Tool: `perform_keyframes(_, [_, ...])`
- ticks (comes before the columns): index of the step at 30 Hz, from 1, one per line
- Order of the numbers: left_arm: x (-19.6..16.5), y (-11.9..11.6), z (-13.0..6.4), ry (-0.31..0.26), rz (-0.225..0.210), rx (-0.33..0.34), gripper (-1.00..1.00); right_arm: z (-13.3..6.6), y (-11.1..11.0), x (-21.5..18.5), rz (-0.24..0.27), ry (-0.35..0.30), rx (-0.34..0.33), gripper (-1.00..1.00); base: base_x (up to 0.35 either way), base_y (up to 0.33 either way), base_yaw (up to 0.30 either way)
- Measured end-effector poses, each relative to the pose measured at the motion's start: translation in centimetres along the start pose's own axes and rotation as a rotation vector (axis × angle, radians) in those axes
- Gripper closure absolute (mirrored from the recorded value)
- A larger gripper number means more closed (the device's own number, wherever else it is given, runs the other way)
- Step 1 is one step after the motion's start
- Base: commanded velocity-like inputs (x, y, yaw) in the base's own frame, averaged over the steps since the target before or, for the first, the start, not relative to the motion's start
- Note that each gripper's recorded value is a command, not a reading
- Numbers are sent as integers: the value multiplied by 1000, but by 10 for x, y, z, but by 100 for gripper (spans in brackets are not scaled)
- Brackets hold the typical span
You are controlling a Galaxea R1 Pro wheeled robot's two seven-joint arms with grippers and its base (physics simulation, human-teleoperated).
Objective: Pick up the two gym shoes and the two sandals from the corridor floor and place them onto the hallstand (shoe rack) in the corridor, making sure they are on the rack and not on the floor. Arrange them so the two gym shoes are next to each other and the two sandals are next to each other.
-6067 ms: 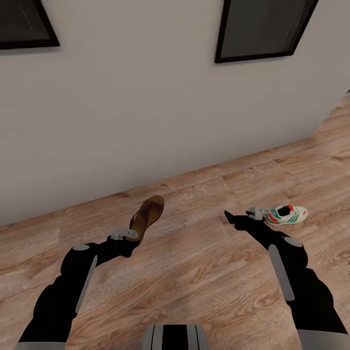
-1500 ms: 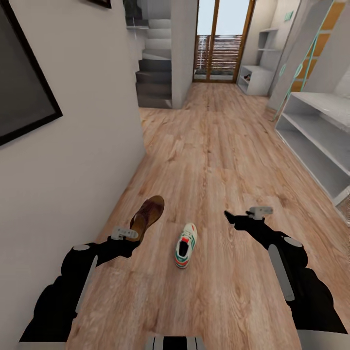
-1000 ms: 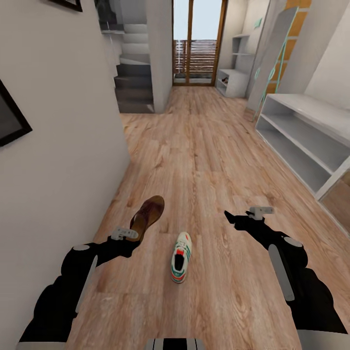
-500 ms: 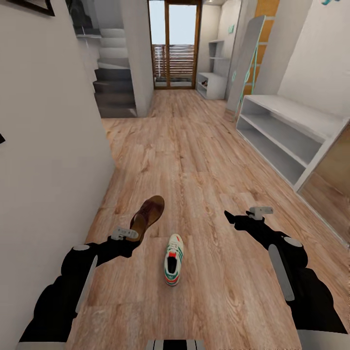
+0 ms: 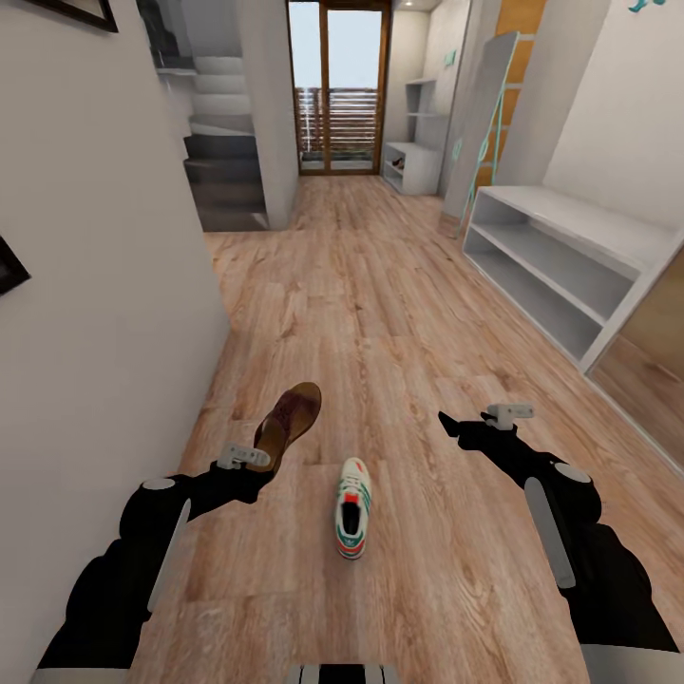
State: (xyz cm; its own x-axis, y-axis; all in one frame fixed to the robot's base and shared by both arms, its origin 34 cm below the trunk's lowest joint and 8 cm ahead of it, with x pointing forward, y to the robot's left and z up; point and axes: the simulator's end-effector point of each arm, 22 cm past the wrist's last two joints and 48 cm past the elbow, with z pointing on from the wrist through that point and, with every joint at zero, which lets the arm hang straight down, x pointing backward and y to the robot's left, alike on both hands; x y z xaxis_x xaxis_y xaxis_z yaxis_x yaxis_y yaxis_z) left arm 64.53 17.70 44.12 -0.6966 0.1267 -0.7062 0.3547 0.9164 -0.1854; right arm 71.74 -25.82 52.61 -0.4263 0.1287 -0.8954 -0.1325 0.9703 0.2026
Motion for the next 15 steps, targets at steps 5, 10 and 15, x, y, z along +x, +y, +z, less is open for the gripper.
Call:
perform_keyframes(5, [0, 0, 0, 0, 0, 0, 100, 0, -1, 0, 0, 0, 1, -100, 0, 22, 0])
perform_keyframes(10, [0, 0, 0, 0, 0, 1, 100, 0, -1, 0, 1, 0, 1, -100, 25, 26, 0])
perform_keyframes(15, [0, 0, 0, 0, 0, 0, 100, 0, -1, 0, 1, 0, 1, -100, 144, 149, 0])
